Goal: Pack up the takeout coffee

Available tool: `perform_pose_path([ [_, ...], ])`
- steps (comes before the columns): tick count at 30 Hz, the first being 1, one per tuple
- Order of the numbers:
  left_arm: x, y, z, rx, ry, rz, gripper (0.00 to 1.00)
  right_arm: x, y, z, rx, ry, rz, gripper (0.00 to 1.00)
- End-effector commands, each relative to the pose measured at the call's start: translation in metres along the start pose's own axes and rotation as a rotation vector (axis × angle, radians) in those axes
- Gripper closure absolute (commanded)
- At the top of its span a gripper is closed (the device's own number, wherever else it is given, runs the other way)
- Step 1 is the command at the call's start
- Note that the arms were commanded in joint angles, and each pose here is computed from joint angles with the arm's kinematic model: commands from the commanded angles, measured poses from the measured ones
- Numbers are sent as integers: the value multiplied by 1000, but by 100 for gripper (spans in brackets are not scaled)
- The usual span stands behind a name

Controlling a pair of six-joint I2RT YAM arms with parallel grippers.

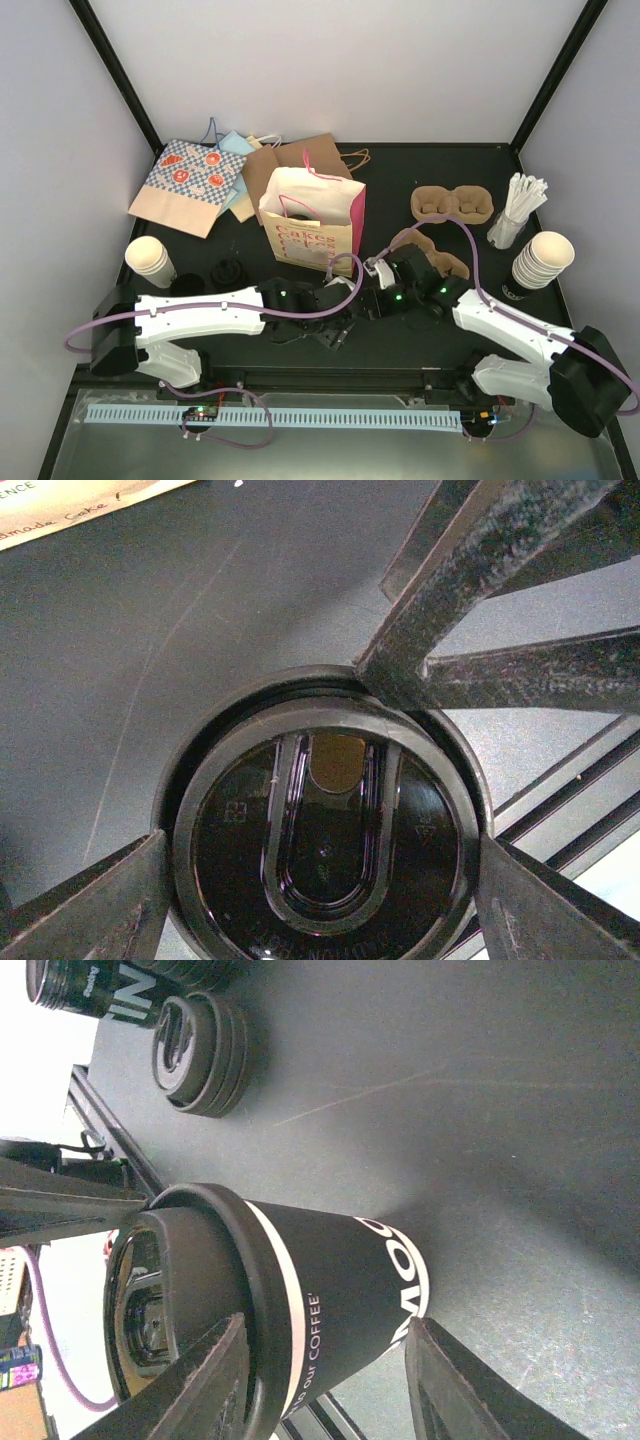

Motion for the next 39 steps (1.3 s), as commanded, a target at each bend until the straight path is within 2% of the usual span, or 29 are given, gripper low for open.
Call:
perform_pose_path([
  [1,2,0,3,16,3,0,17,-2,10,-3,74,32,45,54],
  [15,-2,-9,-5,-36,9,-27,22,-1,7,-10,75,46,21,54],
  [19,-2,-11,-7,-46,12,-30,29,-3,-5,-15,29,64,6,54],
  [25,-5,-11,-8,-49,16,-28,29,-16,-35,-23,-72,93,-31,54],
  [29,-4,-12,-8,-55,13,-27,29,-15,-37,-20,-99,78,-32,54],
  [32,-3,-11,-6,-50,8,-21,27,-2,-23,-4,-104,6,6,53],
  [33,-2,-10,-5,-48,2,-20,25,3,-17,3,-111,-22,19,49],
  [36,7,-10,4,-50,-30,-17,15,13,-5,20,-133,-80,54,42],
  [39,17,-10,16,-52,-72,-17,9,17,3,31,-150,-100,79,38],
])
Point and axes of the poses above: each gripper's point midway between its finger pads, its own z axis back along the fingers, its own y axis along the line the jaws close on, x = y × z, the point moved 2 cm from there along z, back along the fingers, and after that the axes turned 14 degrees about -z, right-handed, at the moved point
